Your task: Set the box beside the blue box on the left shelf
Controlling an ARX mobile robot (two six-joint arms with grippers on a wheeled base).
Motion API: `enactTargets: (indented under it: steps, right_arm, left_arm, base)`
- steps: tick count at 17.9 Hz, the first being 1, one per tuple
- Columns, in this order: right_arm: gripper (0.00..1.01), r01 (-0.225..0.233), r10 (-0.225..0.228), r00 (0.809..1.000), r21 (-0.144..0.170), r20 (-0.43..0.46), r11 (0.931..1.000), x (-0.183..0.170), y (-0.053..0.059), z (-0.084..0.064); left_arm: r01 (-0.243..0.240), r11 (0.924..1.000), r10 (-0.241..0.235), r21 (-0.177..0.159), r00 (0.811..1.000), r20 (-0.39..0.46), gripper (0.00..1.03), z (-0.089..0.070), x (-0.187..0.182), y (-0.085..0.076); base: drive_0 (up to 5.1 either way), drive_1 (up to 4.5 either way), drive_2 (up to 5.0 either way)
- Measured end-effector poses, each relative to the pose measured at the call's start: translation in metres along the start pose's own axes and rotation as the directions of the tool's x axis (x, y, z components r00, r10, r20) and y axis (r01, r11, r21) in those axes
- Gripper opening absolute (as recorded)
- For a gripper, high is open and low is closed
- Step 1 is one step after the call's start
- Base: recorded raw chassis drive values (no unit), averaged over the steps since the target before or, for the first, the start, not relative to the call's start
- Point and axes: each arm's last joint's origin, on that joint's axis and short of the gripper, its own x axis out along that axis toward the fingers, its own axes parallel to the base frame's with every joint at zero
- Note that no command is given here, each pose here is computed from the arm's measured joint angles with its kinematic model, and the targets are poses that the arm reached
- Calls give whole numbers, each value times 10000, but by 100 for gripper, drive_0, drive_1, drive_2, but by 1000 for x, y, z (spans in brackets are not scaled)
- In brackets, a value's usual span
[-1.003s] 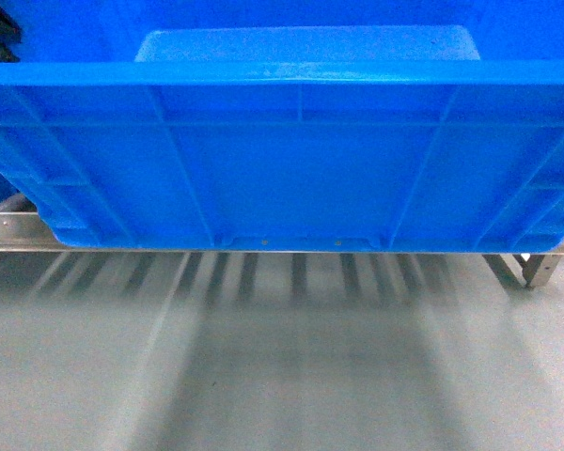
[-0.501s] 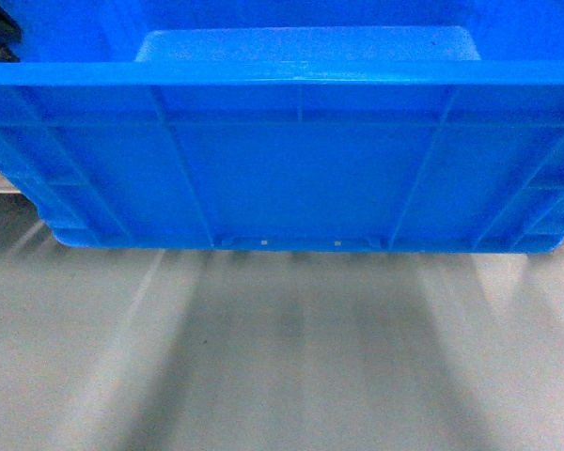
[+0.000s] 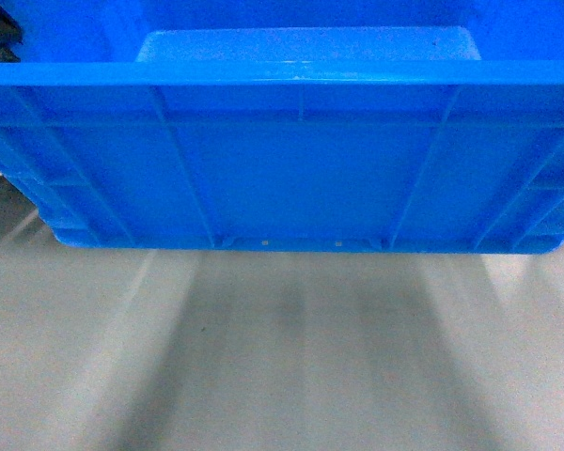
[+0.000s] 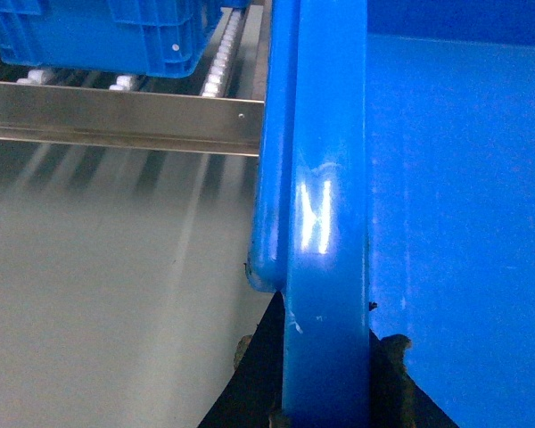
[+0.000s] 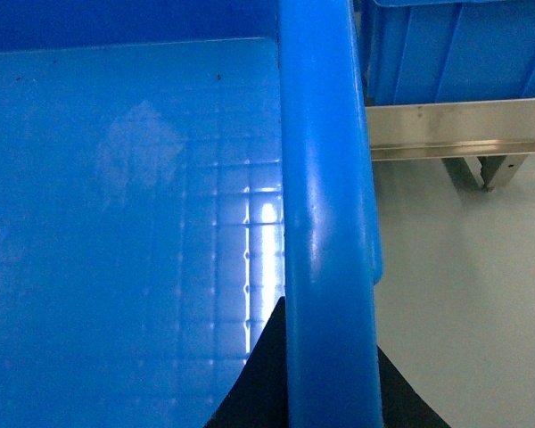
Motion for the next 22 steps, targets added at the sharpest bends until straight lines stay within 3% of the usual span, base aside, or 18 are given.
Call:
enactTargets:
  steps: [11, 22]
  right_arm:
    - [7, -1, 1, 10000, 2, 7, 10000, 0, 0, 0]
    - [7, -4, 4, 10000, -2, 26, 10000, 0, 0, 0]
  left_arm:
    - [0, 10000, 0, 0, 10000, 4, 8, 0, 0, 0]
    - [2, 10000, -2, -6, 10000, 19, 8, 0, 0, 0]
  base:
    - [0, 0, 0]
    - [8, 438, -423]
